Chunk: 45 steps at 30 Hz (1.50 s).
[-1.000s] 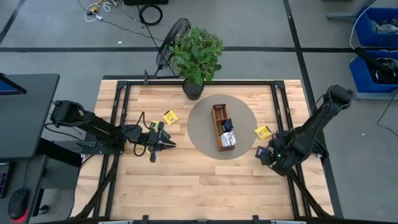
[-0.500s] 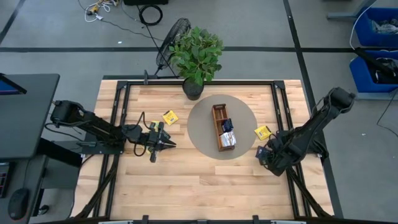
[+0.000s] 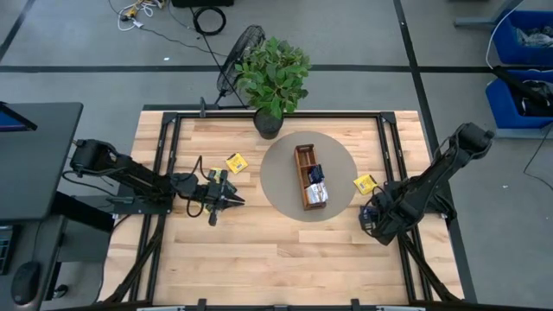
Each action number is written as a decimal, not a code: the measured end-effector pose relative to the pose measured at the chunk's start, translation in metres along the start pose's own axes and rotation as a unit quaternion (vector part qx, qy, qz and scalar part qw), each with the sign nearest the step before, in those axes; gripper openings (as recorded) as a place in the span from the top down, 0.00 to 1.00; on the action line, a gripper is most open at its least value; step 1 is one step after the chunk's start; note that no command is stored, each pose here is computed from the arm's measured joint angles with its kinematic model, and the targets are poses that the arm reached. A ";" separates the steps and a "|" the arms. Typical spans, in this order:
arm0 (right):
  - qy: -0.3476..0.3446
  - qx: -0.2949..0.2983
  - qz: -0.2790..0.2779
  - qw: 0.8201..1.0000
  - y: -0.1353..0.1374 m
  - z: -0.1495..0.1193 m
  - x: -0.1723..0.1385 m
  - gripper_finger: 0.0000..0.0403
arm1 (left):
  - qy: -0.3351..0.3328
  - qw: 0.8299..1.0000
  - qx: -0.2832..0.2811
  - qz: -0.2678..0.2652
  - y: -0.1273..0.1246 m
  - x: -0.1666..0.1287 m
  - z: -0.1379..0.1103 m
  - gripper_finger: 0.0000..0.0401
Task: Pick & Place Tea
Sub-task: Put the purple tea bag into the middle section of the wooden organizer
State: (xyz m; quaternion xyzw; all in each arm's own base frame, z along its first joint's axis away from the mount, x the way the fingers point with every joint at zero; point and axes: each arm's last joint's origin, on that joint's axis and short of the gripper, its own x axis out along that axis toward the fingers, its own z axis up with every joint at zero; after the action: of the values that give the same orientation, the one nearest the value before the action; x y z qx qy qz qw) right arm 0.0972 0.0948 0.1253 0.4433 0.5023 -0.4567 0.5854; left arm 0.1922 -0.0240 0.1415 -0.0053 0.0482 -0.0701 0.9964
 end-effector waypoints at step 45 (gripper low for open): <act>-0.317 -0.474 -0.042 0.820 0.185 -0.004 -0.073 1.00 | 0.012 0.989 -0.139 -0.043 -0.010 0.063 0.013 0.65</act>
State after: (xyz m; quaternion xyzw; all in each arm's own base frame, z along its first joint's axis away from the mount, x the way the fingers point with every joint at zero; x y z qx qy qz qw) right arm 0.2716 0.1404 0.2083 -0.0798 0.4617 -0.3015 0.8304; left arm 0.2544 -0.0431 0.1488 -0.1452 0.0692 -0.1054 0.9813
